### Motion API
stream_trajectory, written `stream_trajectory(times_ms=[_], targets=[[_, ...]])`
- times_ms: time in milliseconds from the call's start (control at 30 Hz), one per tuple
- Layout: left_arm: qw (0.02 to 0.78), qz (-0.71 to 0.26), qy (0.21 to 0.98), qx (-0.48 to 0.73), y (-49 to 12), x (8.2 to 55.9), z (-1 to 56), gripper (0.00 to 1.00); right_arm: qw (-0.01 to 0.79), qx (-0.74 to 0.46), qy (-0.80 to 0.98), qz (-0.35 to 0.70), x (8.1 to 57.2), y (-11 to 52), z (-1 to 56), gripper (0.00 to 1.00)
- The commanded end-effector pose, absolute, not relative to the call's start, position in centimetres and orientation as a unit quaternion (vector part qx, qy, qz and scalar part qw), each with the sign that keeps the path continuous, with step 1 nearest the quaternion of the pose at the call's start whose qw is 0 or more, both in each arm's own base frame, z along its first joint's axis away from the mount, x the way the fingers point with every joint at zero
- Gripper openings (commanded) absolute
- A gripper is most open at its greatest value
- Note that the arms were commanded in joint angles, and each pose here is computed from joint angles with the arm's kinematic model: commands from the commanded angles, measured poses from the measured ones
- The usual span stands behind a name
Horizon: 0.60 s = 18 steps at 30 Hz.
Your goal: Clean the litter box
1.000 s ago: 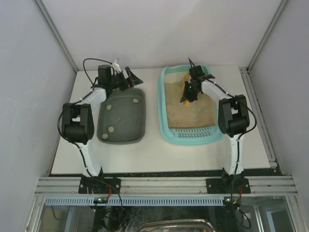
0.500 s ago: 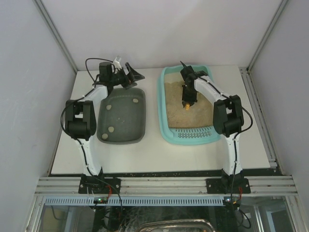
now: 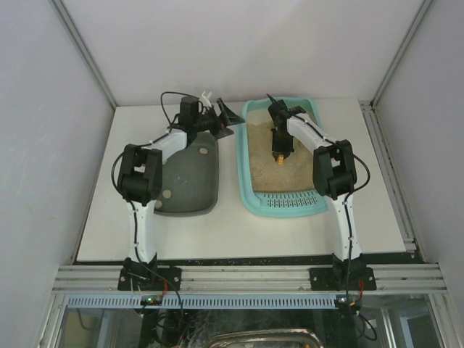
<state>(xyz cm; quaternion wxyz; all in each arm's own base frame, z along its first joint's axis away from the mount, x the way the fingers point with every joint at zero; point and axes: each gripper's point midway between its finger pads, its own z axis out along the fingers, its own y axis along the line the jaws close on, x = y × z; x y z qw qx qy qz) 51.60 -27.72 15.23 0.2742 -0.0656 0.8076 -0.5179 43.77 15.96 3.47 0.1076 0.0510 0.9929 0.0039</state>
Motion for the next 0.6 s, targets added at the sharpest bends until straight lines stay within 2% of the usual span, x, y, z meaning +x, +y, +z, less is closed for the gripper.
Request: stream_trajectory(times_ms=[0,300,567], targets=[[0.32,-0.544,0.772,-0.072,-28.7,54.2,18.4,1.0,0.146,0.031,0.988,0.031,46.2,16.9,4.4,0.0],[0.296,-0.56,0.77,-0.077,-30.7,54.5,17.2,1.0,0.161,0.009,0.978,0.134,47.9,20.1,4.1,0.0],[0.286,-0.561,0.773,-0.074,-31.3,54.1,16.7,1.0,0.144,0.001,0.966,0.215,48.3,23.1,4.1,0.0]])
